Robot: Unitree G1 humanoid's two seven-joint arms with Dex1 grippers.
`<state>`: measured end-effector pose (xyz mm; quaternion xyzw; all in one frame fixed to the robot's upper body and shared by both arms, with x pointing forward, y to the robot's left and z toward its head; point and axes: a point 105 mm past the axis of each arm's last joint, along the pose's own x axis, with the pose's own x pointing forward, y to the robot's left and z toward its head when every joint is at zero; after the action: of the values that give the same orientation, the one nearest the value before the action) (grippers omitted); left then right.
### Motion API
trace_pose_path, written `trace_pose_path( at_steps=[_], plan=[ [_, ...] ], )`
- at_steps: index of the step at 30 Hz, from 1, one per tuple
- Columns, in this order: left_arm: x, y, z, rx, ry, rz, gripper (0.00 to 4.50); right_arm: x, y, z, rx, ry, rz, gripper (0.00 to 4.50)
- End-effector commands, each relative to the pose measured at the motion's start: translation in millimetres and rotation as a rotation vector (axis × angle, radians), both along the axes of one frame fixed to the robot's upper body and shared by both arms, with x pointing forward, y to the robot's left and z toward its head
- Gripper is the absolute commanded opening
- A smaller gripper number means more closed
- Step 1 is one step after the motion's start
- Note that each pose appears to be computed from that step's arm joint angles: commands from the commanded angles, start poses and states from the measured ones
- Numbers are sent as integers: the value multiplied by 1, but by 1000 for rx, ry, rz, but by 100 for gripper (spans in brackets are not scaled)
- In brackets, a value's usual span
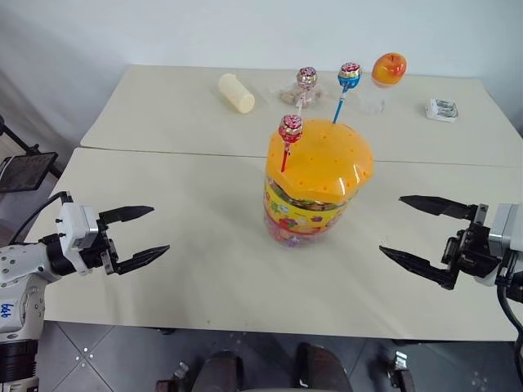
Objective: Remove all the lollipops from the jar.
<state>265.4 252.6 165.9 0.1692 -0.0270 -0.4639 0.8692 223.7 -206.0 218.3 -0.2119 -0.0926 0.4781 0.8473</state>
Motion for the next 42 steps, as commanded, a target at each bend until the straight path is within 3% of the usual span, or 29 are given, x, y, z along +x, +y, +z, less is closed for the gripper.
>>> trace_pose_path(
  at_steps=[1, 3, 6, 10, 15, 22, 28, 39, 42],
  plan=[
    [1, 3, 7, 11, -34, 11, 448, -5, 4, 5, -12, -27, 24, 450],
    [2, 2, 9, -27, -28, 18, 448, -6, 4, 5, 6, -32, 25, 450],
    [7, 4, 27, -203, -12, 42, 448, -5, 1, 11, 95, -50, -8, 450],
    [18, 5, 65, -573, 83, -20, 448, -18, 2, 47, 340, -156, -45, 450],
    [15, -16, 80, -688, 158, -191, 448, -43, 13, 71, 519, -218, -6, 450],
    [21, -51, 112, -634, 57, -367, 448, -54, 15, 71, 575, -270, -14, 450],
    [26, -131, 126, -390, -44, -590, 448, -67, 5, 50, 474, -216, -25, 450],
    [35, -190, 131, -382, -25, -677, 448, -83, -5, 34, 454, -193, -75, 450],
    [35, -193, 133, -395, -12, -684, 396, -85, -5, 36, 469, -206, -82, 450]
  ],
)
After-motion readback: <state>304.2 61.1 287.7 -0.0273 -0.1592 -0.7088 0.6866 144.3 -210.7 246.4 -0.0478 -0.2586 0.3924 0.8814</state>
